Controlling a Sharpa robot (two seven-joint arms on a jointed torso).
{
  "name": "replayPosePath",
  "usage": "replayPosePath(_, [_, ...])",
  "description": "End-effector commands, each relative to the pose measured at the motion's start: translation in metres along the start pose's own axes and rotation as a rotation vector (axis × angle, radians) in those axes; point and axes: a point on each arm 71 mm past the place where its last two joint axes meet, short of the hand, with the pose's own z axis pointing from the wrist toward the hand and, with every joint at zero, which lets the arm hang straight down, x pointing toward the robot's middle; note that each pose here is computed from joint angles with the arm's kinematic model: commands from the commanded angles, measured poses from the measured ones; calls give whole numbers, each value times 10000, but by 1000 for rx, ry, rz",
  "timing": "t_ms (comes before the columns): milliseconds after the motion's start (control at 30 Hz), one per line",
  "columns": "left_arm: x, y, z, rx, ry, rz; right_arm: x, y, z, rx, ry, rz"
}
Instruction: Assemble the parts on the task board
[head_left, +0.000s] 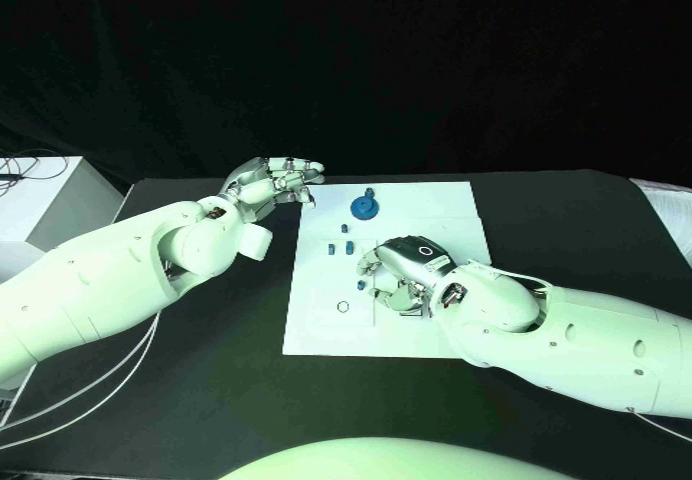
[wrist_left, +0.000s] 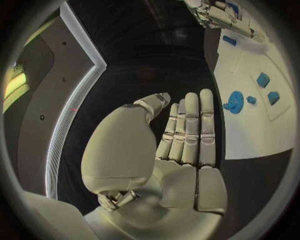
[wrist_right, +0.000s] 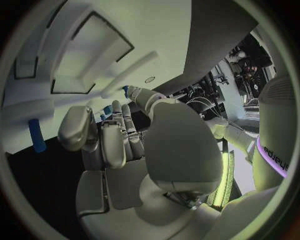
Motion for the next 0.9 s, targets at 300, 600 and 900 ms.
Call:
replayPosePath(300, [31,-8,4,4,27,-2,-44,-17,-75,2,-26,49])
replayPosePath(600, [20,-13,-4,6,24,0,-270,-161,-216,18,-80,80])
replayPosePath(900, [11,-12,-3,10,22,1,-654,-541,-268,80,9,20])
